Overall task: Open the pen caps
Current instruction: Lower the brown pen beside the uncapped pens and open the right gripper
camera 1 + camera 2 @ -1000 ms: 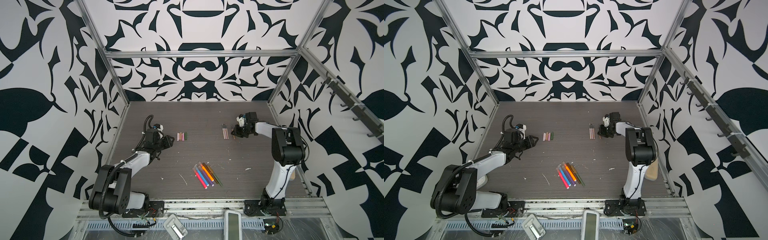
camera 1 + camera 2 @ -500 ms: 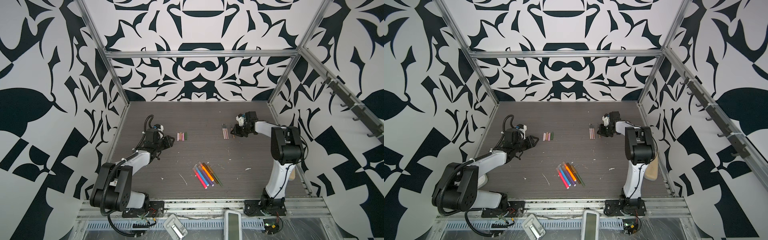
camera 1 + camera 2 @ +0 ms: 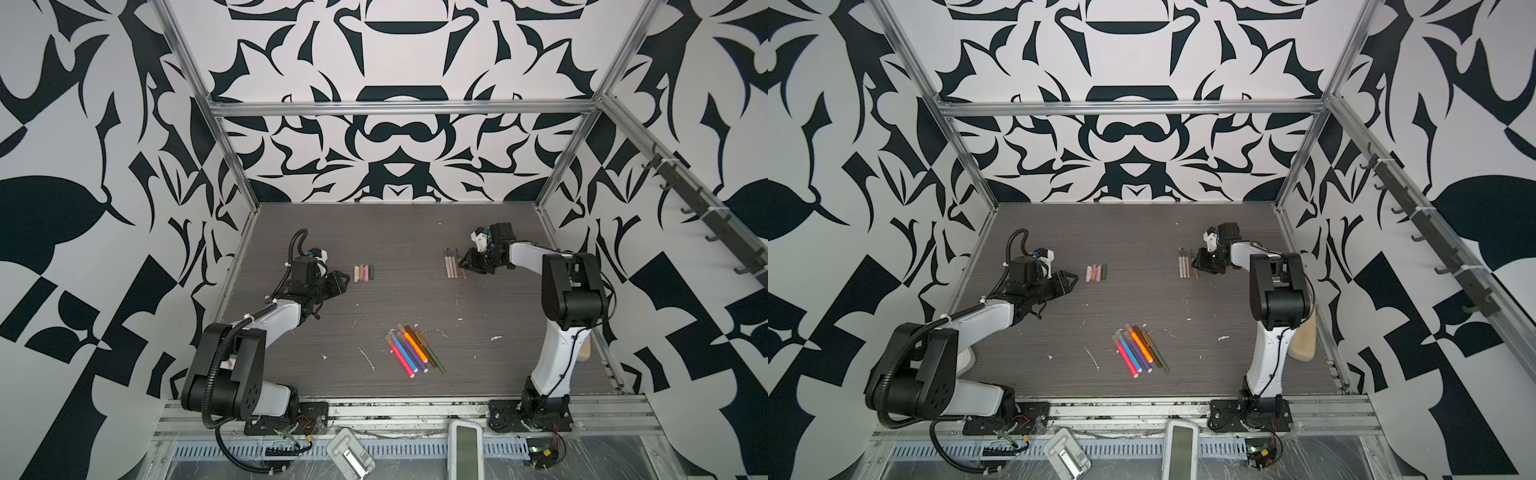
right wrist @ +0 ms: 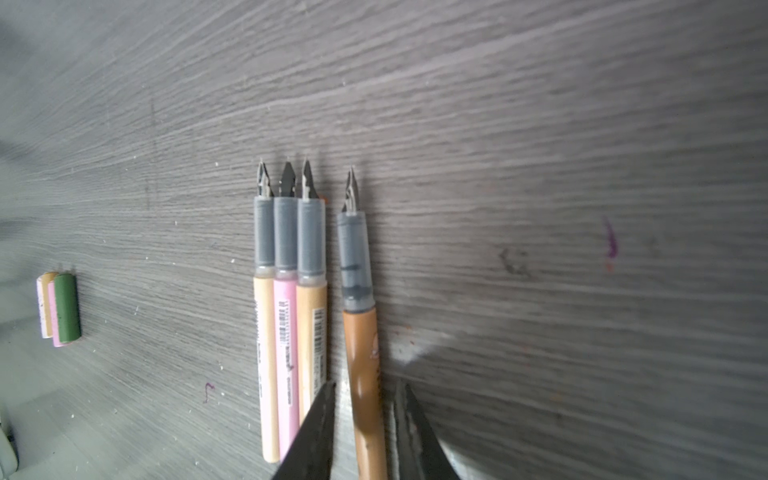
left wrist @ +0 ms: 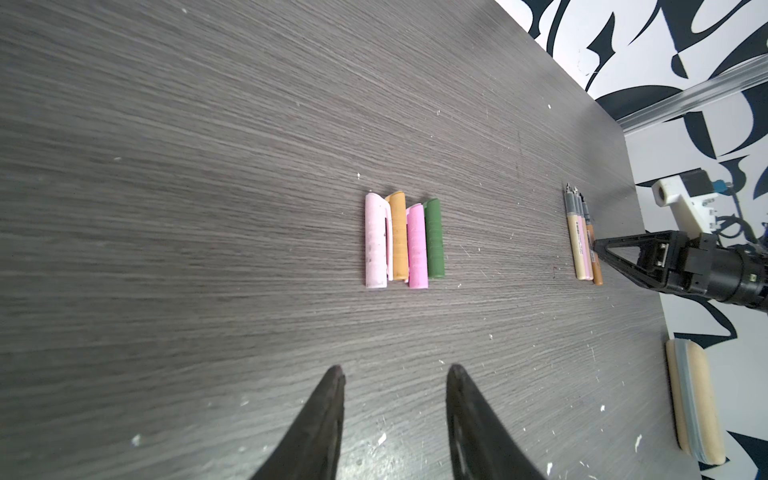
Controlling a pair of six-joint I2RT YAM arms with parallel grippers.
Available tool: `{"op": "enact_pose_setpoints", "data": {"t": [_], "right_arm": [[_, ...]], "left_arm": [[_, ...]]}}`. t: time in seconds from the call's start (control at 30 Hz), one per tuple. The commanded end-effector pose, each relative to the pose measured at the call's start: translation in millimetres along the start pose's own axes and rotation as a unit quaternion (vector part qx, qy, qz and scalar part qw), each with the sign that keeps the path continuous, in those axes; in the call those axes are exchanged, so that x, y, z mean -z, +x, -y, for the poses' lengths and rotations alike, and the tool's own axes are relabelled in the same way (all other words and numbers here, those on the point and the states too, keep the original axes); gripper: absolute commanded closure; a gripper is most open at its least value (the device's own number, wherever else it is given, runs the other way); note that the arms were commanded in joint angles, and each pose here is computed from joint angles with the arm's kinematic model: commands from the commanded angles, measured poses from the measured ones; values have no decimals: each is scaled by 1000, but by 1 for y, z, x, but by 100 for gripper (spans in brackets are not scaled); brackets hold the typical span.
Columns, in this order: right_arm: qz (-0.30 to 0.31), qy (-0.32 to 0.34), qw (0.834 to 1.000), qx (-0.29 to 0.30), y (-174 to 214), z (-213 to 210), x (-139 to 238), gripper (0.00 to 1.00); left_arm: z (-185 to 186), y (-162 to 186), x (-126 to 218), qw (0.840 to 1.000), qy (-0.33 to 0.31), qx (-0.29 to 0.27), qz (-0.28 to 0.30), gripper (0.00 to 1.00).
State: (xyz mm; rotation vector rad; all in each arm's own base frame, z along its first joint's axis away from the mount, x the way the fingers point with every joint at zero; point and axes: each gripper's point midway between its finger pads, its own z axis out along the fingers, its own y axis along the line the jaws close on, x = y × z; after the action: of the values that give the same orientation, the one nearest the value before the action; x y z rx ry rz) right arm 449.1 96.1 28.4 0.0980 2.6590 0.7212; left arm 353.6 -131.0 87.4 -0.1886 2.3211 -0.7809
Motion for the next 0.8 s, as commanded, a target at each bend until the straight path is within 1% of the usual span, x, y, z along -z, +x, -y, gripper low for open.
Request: {"op": "enact_pose_setpoints", "data": {"t": [0.0, 0.43, 0.77], "right_arm": [[5, -3, 1000, 2, -5, -6, 9, 74], [8, -38, 999, -4, -7, -17, 9, 78], [13, -50, 999, -8, -9, -22, 10, 78]], "left_arm": [[5, -10, 2, 1000, 8, 0, 10, 56], [5, -10, 0, 1000, 9, 3, 7, 57], [4, -10, 0, 1000, 9, 3, 6, 57]]}}
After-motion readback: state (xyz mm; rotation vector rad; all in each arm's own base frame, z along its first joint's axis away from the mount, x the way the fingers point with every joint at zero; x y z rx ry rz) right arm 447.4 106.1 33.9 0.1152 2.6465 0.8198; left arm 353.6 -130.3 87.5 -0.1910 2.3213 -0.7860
